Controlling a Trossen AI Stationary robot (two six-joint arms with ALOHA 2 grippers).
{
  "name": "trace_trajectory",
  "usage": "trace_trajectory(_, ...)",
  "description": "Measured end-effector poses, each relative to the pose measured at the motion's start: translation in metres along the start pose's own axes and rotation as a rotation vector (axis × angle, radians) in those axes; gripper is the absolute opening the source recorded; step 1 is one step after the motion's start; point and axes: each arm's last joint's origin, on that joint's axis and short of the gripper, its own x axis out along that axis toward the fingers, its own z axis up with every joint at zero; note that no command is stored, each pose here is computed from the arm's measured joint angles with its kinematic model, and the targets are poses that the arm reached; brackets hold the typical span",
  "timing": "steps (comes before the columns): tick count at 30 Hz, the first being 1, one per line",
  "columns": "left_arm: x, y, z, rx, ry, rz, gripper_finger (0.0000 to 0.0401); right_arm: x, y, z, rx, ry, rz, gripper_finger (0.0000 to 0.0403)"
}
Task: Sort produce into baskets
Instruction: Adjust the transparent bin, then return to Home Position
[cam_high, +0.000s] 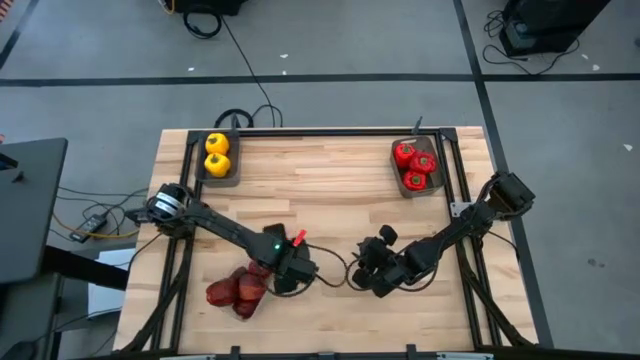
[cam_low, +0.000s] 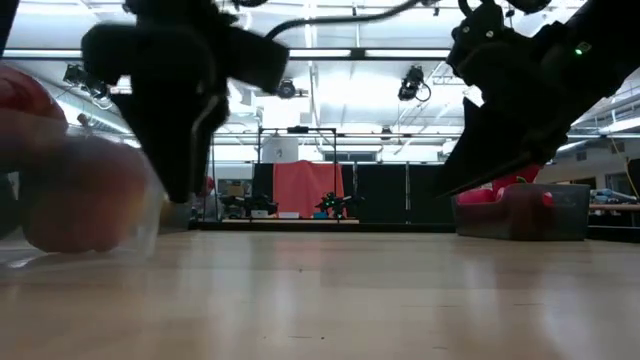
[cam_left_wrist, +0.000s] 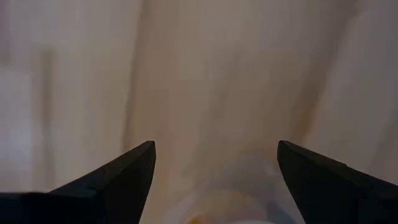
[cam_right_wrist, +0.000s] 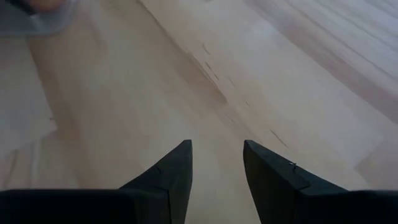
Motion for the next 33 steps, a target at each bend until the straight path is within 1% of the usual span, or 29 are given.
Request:
trace_trajectory(3,0.0,0.008,-0.009,-0.035,0.088,0.077,0.0339,0.0,0.001,0.001,0.003,-0.006,0.009,0.0154)
trace_trajectory(8,-0.004,0.015,-0.025,-0.041,0.224,0.205,0.0339,-0.002,0.002,0.001,0.001,-0.015,0.011,0.0154)
trace_trajectory(11,-0.007,0.013,-0.034,-0.054,0.255,0.266,0.0339,-0.002,0.002,0.0,-0.005,-0.02,0.009,0.0154)
trace_trajectory(17,-0.014,0.003,-0.05,-0.074,0.285,0.315,0.0339,-0.004,0.003,-0.001,-0.024,-0.022,0.015,0.0154)
trace_trajectory(21,-0.018,-0.003,-0.055,-0.098,0.253,0.332,0.0339,-0.005,0.004,-0.002,-0.031,-0.039,0.01,0.0154)
trace_trajectory(26,-0.028,-0.006,-0.048,-0.111,0.211,0.312,0.0339,-0.006,0.005,-0.002,-0.027,-0.052,0.007,0.0154)
trace_trajectory(29,-0.04,-0.007,-0.044,-0.107,0.183,0.317,0.0339,-0.008,0.006,-0.004,-0.031,-0.057,0.013,0.0154)
trace_trajectory(31,-0.048,-0.007,-0.039,-0.108,0.134,0.328,0.0339,-0.01,0.007,-0.005,-0.028,-0.072,0.012,0.0154)
trace_trajectory(33,-0.058,-0.007,-0.033,-0.107,0.055,0.348,0.0339,-0.013,0.008,-0.003,0.006,-0.098,0.014,0.0154)
